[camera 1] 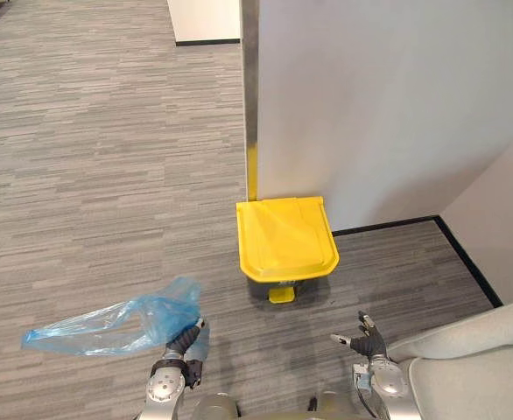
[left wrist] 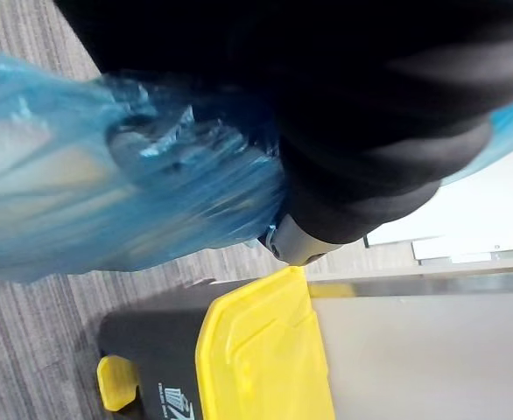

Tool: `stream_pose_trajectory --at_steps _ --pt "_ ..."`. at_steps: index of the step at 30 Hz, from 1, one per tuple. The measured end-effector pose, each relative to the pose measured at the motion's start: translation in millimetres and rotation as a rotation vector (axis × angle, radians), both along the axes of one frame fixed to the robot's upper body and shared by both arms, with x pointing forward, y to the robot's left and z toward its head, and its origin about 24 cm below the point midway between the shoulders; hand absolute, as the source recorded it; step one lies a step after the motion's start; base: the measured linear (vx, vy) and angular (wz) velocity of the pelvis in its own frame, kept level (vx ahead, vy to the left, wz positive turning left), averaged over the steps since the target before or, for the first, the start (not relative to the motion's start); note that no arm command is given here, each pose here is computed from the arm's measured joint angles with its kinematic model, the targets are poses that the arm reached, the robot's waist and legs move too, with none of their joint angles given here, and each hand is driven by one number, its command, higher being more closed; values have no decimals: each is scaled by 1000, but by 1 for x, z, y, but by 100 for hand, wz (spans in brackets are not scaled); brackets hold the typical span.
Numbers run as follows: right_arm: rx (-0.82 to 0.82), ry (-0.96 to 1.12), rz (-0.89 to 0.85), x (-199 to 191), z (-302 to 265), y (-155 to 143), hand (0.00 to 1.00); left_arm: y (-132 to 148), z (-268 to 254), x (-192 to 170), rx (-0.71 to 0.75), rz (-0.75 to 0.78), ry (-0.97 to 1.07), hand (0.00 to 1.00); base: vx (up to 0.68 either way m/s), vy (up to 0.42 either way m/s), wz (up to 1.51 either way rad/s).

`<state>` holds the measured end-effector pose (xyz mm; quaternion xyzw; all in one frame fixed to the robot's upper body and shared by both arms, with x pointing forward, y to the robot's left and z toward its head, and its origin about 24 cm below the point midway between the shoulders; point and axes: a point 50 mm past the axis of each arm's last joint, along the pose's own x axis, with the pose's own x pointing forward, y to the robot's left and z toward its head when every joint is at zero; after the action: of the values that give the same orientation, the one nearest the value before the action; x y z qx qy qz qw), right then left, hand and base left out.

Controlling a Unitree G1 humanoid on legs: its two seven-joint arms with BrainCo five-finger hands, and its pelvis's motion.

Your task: Gather rubbish on tea table into small bin, then transfer packed bag to large trash can.

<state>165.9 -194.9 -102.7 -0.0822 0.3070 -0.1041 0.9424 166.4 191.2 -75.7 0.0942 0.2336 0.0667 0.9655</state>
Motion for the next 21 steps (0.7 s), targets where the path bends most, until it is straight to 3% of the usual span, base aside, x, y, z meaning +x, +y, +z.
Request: stream_pose_trajectory --at_steps 4,10,21 --pt "-4 36 -9 -12 -6 -2 0 4 -1 1 6 9 4 100 346 -208 56" --pt "-38 83 -45 -23 -10 -21 0 -23 -8 3 -91 18 20 100 280 -121 40" --pt "38 115 -156 -37 -19 -19 0 -21 -4 11 -73 -8 1 100 88 52 35"
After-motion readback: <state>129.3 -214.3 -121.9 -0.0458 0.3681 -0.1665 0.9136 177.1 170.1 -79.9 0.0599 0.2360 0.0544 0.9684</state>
